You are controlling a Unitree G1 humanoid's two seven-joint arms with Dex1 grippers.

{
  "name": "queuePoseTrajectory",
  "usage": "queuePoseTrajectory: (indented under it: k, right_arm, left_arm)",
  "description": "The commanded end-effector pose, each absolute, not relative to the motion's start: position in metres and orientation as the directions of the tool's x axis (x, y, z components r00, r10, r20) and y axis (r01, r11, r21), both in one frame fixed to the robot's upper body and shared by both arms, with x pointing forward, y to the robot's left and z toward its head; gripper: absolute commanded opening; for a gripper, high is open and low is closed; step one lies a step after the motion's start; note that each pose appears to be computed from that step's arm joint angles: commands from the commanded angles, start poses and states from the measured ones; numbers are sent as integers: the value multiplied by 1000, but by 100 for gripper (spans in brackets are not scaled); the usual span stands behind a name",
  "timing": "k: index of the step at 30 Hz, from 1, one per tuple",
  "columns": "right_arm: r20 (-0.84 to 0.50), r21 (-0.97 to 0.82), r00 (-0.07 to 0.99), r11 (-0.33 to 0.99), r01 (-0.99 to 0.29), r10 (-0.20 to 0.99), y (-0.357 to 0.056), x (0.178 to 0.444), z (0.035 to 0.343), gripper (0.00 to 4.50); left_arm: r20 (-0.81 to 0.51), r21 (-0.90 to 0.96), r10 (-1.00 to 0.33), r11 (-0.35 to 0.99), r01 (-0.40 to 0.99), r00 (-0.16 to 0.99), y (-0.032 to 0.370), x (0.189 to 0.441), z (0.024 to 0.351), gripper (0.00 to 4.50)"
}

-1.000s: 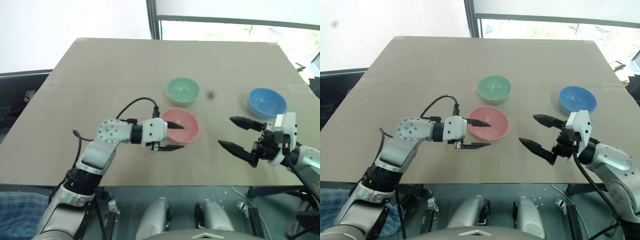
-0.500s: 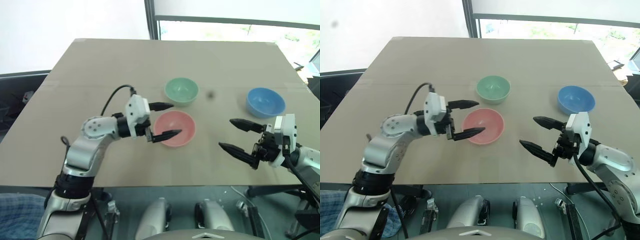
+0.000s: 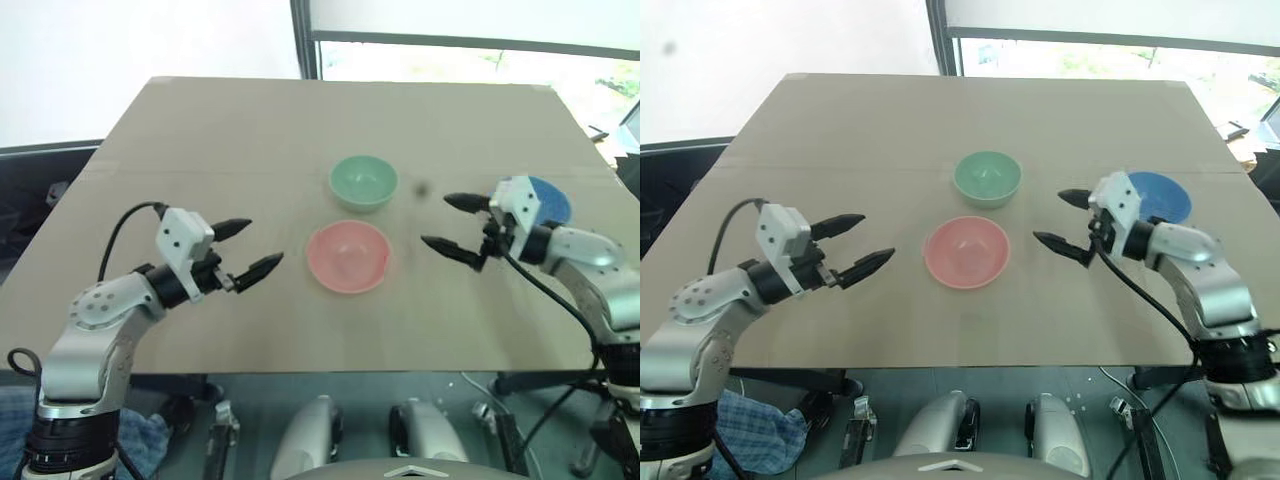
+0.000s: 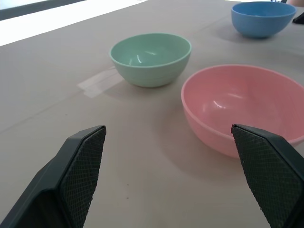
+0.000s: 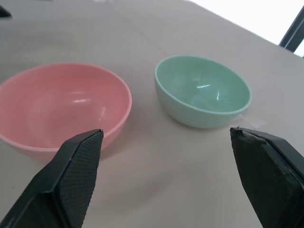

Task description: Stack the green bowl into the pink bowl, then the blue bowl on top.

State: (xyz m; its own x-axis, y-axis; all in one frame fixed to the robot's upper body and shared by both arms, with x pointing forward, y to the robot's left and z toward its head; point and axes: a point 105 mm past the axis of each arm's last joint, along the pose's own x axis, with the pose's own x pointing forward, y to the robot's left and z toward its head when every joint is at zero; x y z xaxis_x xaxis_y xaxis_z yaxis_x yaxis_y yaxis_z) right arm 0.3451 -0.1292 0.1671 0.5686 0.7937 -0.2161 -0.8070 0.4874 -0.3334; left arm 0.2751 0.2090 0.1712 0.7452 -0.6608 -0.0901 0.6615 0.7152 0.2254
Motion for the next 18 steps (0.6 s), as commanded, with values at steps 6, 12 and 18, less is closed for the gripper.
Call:
queuePoseTrajectory:
  k: [6,12,18]
  right_arm:
    - [-295,-480,585,412,-775,756,-83,398,184,450]
    - [-319,-525,586,376,-763,744,-50,420,197,450]
    - [-387,-582,553,269,-767,738,-29,424,188,450]
  left_arm:
    - [-57,239,-676,705,668,735,210,256,183,448]
    - [-53,229,-678,706,670,733,207,250,181,448]
    - [-53,227,-676,708,669,735,206,250,180,448]
